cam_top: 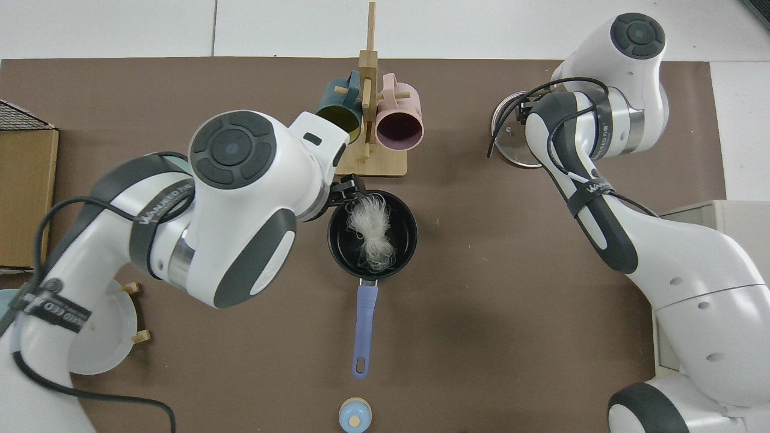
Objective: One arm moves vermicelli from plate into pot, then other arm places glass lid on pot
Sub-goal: 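Release the vermicelli into the pot while the right gripper grasps the glass lid, then withdraw the left gripper while the right gripper carries the lid toward the pot, then lower the glass lid with the right gripper onto the saucepan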
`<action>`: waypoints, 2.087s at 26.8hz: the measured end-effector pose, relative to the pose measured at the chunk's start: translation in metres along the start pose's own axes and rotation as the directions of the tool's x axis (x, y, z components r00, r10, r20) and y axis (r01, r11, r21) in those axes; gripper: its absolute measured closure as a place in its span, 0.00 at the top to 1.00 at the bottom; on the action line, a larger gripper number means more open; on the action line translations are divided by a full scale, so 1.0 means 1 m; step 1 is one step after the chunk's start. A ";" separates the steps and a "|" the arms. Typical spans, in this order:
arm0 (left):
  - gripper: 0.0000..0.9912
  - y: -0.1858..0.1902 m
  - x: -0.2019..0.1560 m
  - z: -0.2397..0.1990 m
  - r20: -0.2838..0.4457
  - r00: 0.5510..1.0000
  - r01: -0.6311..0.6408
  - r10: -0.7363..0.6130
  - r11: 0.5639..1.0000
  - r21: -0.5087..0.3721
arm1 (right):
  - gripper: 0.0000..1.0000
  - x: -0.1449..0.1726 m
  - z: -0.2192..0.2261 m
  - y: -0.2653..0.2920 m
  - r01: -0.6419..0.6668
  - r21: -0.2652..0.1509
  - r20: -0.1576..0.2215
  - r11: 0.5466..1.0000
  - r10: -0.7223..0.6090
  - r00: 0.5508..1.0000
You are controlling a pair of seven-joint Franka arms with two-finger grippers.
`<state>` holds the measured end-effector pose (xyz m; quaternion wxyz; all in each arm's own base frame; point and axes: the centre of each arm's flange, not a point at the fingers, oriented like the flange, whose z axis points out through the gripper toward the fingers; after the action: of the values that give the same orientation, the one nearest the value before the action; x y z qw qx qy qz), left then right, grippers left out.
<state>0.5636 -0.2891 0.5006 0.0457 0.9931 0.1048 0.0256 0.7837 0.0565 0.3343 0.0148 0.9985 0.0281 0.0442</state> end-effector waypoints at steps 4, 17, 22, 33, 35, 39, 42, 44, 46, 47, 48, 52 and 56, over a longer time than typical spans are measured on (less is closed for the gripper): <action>1.00 -0.040 0.016 -0.038 -0.037 0.999 -0.015 0.017 0.999 0.037 | 0.62 0.000 0.000 0.000 -0.001 0.000 0.000 1.000 0.001 1.000; 1.00 -0.180 0.036 -0.127 -0.016 0.982 -0.185 0.189 0.973 0.140 | 0.62 0.001 -0.009 0.002 -0.002 -0.001 -0.009 1.000 0.002 1.000; 1.00 -0.215 0.043 -0.135 -0.001 0.974 -0.224 0.227 0.963 0.147 | 0.62 -0.002 -0.041 0.001 0.000 -0.002 -0.028 1.000 0.000 1.000; 1.00 -0.242 0.051 -0.138 0.001 0.966 -0.259 0.260 0.962 0.082 | 0.62 -0.043 -0.136 -0.018 -0.003 0.017 0.026 1.000 0.002 1.000; 1.00 -0.244 0.052 -0.139 -0.001 0.968 -0.250 0.250 0.966 0.065 | 0.62 -0.053 -0.152 -0.019 0.000 0.013 0.032 1.000 0.000 0.999; 1.00 -0.251 0.054 -0.139 -0.004 0.972 -0.233 0.233 0.971 0.048 | 0.62 -0.077 -0.175 -0.021 -0.001 0.006 0.052 1.000 0.000 0.999; 1.00 -0.252 0.055 -0.140 -0.012 0.974 -0.225 0.226 0.974 0.035 | 0.62 -0.097 -0.185 -0.028 -0.016 0.018 0.068 1.000 0.014 0.998; 1.00 -0.253 0.056 -0.140 -0.013 0.974 -0.224 0.224 0.974 0.032 | 0.62 -0.108 -0.190 -0.040 -0.041 0.020 0.077 0.999 0.039 0.996; 1.00 -0.253 0.056 -0.140 -0.013 0.975 -0.223 0.224 0.974 0.032 | 0.62 -0.117 -0.193 -0.060 -0.068 0.019 0.080 0.998 0.066 0.995; 1.00 -0.253 0.056 -0.140 -0.012 0.975 -0.223 0.224 0.974 0.032 | 0.62 -0.121 -0.194 -0.072 -0.080 0.018 0.078 0.997 0.078 0.994; 1.00 -0.253 0.056 -0.139 -0.011 0.975 -0.223 0.224 0.974 0.032 | 0.62 -0.124 -0.195 -0.085 -0.093 0.018 0.075 0.995 0.091 0.993; 1.00 -0.253 0.056 -0.139 -0.010 0.975 -0.223 0.224 0.974 0.032 | 0.62 -0.136 -0.196 -0.138 -0.129 0.017 0.074 0.992 0.127 0.989; 1.00 -0.252 0.055 -0.138 -0.009 0.974 -0.226 0.226 0.974 0.032 | 0.62 -0.150 -0.194 -0.188 -0.150 0.018 0.072 0.989 0.148 0.986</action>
<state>0.5573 -0.0207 0.6165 0.0266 0.9990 -0.0084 0.0353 0.6066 0.2410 0.5087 0.0007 0.9989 -0.0468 0.0097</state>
